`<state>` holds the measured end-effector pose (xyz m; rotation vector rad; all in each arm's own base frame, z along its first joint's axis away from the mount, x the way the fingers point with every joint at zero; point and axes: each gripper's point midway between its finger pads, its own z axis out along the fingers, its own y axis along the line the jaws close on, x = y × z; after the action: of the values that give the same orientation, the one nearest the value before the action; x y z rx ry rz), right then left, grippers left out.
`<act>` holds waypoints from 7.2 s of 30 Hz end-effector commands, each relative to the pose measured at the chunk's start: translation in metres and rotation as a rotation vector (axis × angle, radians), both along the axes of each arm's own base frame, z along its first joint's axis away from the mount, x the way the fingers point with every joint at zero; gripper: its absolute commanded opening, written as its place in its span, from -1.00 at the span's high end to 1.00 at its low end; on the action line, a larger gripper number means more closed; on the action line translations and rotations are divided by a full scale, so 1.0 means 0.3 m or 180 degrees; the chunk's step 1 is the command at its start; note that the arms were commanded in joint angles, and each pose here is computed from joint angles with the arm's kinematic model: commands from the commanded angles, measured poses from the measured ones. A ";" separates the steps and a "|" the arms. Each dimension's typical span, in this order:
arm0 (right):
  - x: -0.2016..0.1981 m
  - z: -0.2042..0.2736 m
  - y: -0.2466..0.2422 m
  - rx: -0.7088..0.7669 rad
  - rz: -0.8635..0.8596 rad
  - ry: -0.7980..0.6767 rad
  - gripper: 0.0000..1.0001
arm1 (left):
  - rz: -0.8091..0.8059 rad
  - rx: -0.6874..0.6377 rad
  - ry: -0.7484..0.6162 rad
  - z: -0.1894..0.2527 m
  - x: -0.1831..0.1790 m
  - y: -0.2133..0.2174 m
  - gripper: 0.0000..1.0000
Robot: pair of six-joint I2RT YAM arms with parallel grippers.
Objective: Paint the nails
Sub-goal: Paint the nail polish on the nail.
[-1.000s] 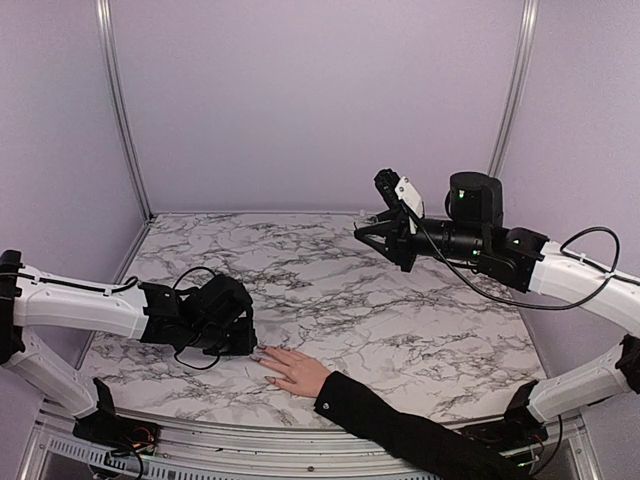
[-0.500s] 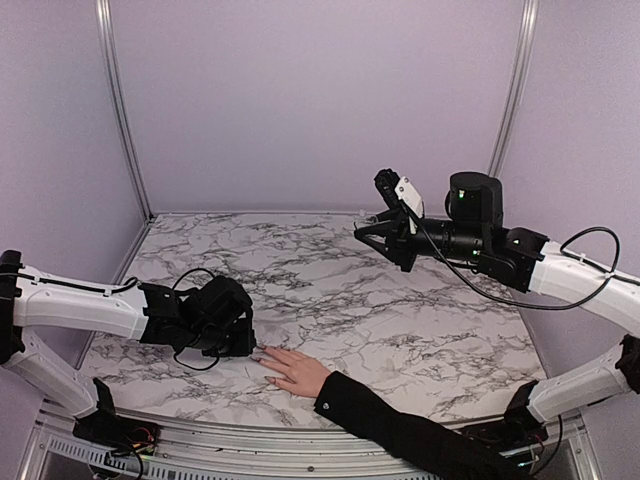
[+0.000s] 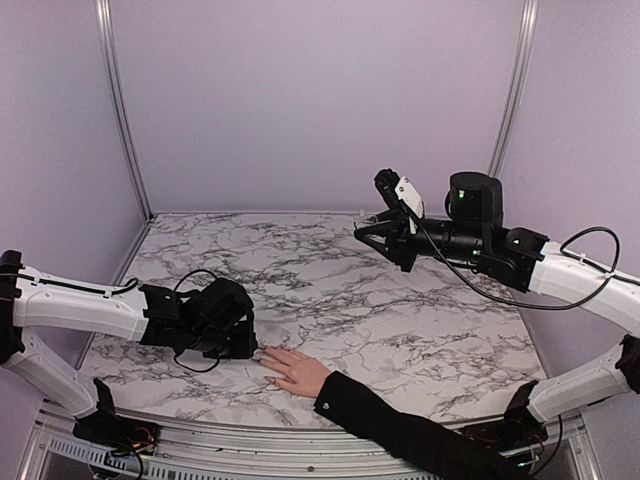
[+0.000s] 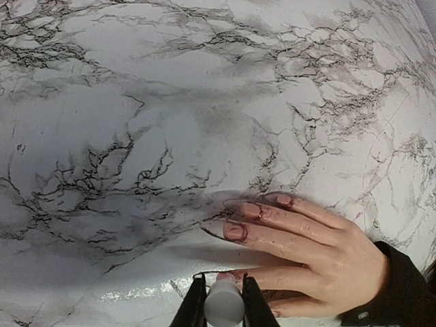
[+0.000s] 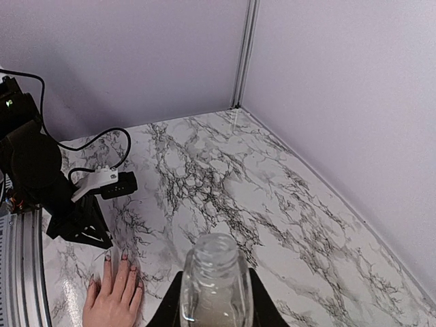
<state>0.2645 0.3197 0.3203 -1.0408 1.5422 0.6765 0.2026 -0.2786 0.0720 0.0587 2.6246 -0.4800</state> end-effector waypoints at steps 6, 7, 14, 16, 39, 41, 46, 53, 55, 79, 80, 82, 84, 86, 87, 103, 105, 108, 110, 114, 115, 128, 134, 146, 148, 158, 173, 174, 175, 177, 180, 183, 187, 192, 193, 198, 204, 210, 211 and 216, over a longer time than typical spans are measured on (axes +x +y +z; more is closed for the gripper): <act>0.008 0.055 -0.003 0.0075 -0.0010 -0.0099 1.00 | 0.0085 0.0263 0.0068 -0.033 -0.014 0.056 1.00; 0.007 0.053 -0.003 0.0072 -0.0008 -0.0096 1.00 | 0.0096 0.0275 0.0075 -0.035 -0.014 0.057 1.00; 0.005 0.054 -0.006 0.0073 -0.0011 -0.0093 1.00 | 0.0155 0.0322 0.0078 -0.039 -0.006 0.064 1.00; 0.005 0.054 -0.006 0.0074 -0.0011 -0.0092 1.00 | 0.0192 0.0319 0.0049 -0.033 -0.003 0.071 1.00; 0.009 0.063 0.002 0.0094 0.0007 -0.0106 1.00 | -0.0142 -0.0121 -0.0280 0.073 0.011 -0.020 1.00; 0.009 0.062 0.003 0.0090 0.0008 -0.0102 1.00 | -0.0170 -0.0105 -0.0266 0.068 0.012 -0.029 1.00; 0.008 0.058 0.003 0.0086 0.0012 -0.0088 1.00 | -0.0216 -0.0061 -0.0219 0.049 0.012 -0.042 1.00; 0.007 0.062 0.003 0.0086 0.0014 -0.0090 1.00 | -0.0118 -0.0030 -0.0206 0.036 0.011 -0.016 1.00; 0.007 0.061 0.002 0.0086 0.0011 -0.0087 1.00 | -0.0072 0.0000 -0.0191 0.029 0.010 -0.003 1.00; 0.003 0.056 -0.004 0.0075 0.0009 -0.0096 1.00 | 0.0125 0.0246 -0.0091 -0.012 0.013 0.049 1.00; 0.002 0.058 -0.004 0.0077 0.0009 -0.0101 1.00 | 0.0148 0.0247 -0.0107 -0.009 0.013 0.056 1.00; 0.002 0.056 -0.003 0.0074 0.0011 -0.0097 1.00 | 0.0206 0.0227 -0.0143 0.000 0.014 0.071 1.00; 0.002 0.055 -0.003 0.0073 0.0010 -0.0097 1.00 | 0.0229 0.0173 -0.0190 0.019 0.016 0.076 1.00; 0.002 0.053 -0.004 0.0071 0.0010 -0.0094 1.00 | 0.0217 0.0104 -0.0259 0.042 0.018 0.071 1.00; 0.003 0.053 -0.004 0.0071 0.0009 -0.0095 1.00 | 0.0198 0.0055 -0.0305 0.056 0.019 0.066 1.00; 0.008 0.051 -0.002 0.0059 0.0000 -0.0106 1.00 | -0.0151 0.0093 -0.0218 0.038 0.024 -0.030 1.00; 0.009 0.049 -0.002 0.0051 -0.0007 -0.0106 1.00 | -0.0128 0.0102 -0.0214 0.036 0.024 -0.024 1.00; 0.008 0.050 -0.003 0.0050 -0.0007 -0.0106 1.00 | -0.0094 0.0127 -0.0190 0.028 0.022 -0.014 1.00; 0.009 0.047 -0.002 0.0045 -0.0007 -0.0101 1.00 | -0.0085 0.0158 -0.0168 0.020 0.020 -0.009 1.00; 0.009 0.046 -0.003 0.0043 -0.0010 -0.0099 1.00 | -0.0098 0.0203 -0.0105 0.003 0.010 -0.004 1.00; 0.008 0.046 -0.003 0.0041 -0.0007 -0.0097 1.00 | -0.0104 0.0207 -0.0093 0.001 0.008 -0.004 1.00; 0.007 0.046 -0.003 0.0042 -0.0007 -0.0092 1.00 | 0.0037 0.0297 -0.0057 -0.013 0.000 0.041 1.00; 0.008 0.048 -0.003 0.0045 -0.0006 -0.0094 1.00 | 0.0095 0.0375 -0.0027 -0.027 0.001 0.057 1.00; 0.005 0.050 -0.005 0.0048 -0.0005 -0.0093 1.00 | 0.0272 0.0361 -0.0158 0.012 0.013 0.094 1.00; 0.005 0.050 -0.005 0.0048 -0.0002 -0.0090 1.00 | 0.0321 0.0250 -0.0291 0.053 0.022 0.101 1.00; 0.007 0.049 0.001 0.0058 0.0013 -0.0093 1.00 | -0.0068 -0.0034 -0.0350 0.085 0.019 -0.001 1.00; 0.010 0.044 -0.005 0.0010 -0.0011 -0.0120 1.00 | -0.0127 0.0247 -0.0165 0.014 0.020 -0.018 1.00; 0.010 0.042 -0.005 0.0007 -0.0014 -0.0115 1.00 | -0.0120 0.0265 -0.0145 0.008 0.017 -0.014 1.00; 0.009 0.041 -0.004 0.0008 -0.0010 -0.0113 1.00 | -0.0110 0.0290 -0.0127 0.001 0.014 -0.008 1.00; 0.009 0.041 -0.004 0.0007 -0.0009 -0.0110 1.00 | -0.0099 0.0324 -0.0093 -0.008 0.009 0.000 1.00; 0.009 0.043 -0.006 0.0011 -0.0012 -0.0114 1.00 | -0.0058 0.0356 -0.0075 -0.009 0.004 0.017 1.00; 0.008 0.043 -0.007 0.0008 -0.0014 -0.0116 1.00 | -0.0016 0.0366 -0.0090 -0.007 0.003 0.031 1.00; 0.007 0.045 -0.007 0.0016 -0.0012 -0.0114 1.00 | 0.0024 0.0399 -0.0083 -0.011 0.003 0.042 1.00; 0.008 0.046 -0.006 0.0018 -0.0008 -0.0115 1.00 | 0.0072 0.0449 -0.0056 -0.020 0.003 0.054 1.00; 0.007 0.045 -0.005 0.0018 -0.0006 -0.0114 1.00 | 0.0087 0.0450 -0.0052 -0.020 0.003 0.057 1.00; 0.007 0.043 -0.007 0.0010 -0.0012 -0.0113 1.00 | 0.0142 0.0445 -0.0071 -0.013 0.006 0.070 1.00; 0.005 0.043 -0.009 0.0010 -0.0012 -0.0117 1.00 | 0.0194 0.0328 -0.0196 0.027 0.013 0.074 1.00; 0.005 0.043 -0.011 0.0010 -0.0020 -0.0123 1.00 | 0.0021 0.0041 -0.0362 0.086 0.019 0.024 1.00; 0.007 0.042 -0.010 0.0008 -0.0020 -0.0121 1.00 | -0.0006 0.0054 -0.0349 0.080 0.018 0.018 1.00; 0.008 0.037 -0.009 0.0001 -0.0018 -0.0122 1.00 | -0.0170 0.0134 -0.0256 0.051 0.019 -0.027 1.00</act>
<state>0.2647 0.3198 0.3161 -1.0606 1.5444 0.6617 0.2077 -0.2721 0.0899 0.0839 2.5490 -0.4202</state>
